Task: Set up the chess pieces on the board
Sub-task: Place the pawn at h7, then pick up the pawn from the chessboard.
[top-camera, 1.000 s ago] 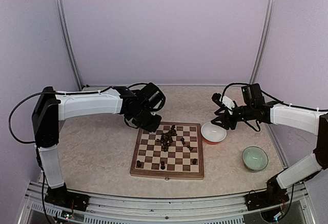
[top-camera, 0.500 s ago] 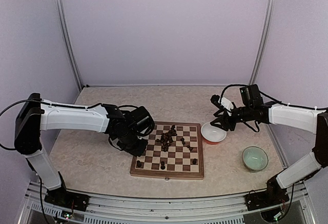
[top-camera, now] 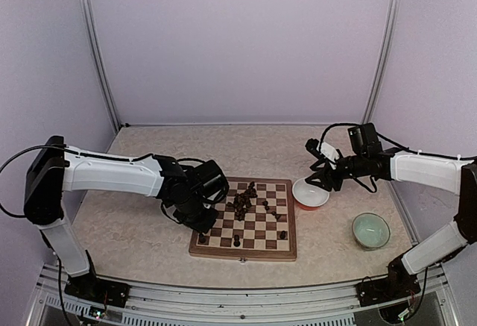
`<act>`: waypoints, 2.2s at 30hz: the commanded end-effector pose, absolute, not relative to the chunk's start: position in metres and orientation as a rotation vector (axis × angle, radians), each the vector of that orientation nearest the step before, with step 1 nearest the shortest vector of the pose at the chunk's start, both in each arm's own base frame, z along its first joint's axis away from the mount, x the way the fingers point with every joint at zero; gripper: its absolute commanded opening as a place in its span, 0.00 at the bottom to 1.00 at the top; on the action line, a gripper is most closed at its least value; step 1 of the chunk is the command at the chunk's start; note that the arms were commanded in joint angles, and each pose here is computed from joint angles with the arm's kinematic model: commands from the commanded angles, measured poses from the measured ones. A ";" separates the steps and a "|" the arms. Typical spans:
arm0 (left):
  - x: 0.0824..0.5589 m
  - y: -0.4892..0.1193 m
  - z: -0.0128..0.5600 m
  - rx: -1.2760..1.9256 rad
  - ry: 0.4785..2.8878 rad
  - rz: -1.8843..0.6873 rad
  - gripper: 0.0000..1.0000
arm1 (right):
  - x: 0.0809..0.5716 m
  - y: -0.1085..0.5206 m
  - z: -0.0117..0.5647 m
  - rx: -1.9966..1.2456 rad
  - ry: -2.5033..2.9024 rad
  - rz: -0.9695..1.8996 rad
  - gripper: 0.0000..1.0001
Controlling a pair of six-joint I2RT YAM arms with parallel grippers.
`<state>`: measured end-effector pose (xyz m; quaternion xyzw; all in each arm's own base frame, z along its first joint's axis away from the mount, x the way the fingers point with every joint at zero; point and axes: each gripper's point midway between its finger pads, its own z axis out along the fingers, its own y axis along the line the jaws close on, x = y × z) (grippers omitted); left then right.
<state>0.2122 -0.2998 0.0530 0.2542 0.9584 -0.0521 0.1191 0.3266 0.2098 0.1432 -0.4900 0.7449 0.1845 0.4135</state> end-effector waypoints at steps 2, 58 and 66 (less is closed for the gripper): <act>0.209 -0.301 0.053 0.741 2.819 -0.150 0.13 | 0.327 0.213 0.151 -1.246 1.850 0.455 0.51; 0.322 -0.389 0.058 0.729 2.627 -0.230 0.28 | 0.329 0.210 0.146 -1.268 1.853 0.398 0.51; 0.322 -0.386 0.053 0.736 2.648 -0.235 0.18 | 0.329 0.210 0.144 -1.270 1.858 0.398 0.51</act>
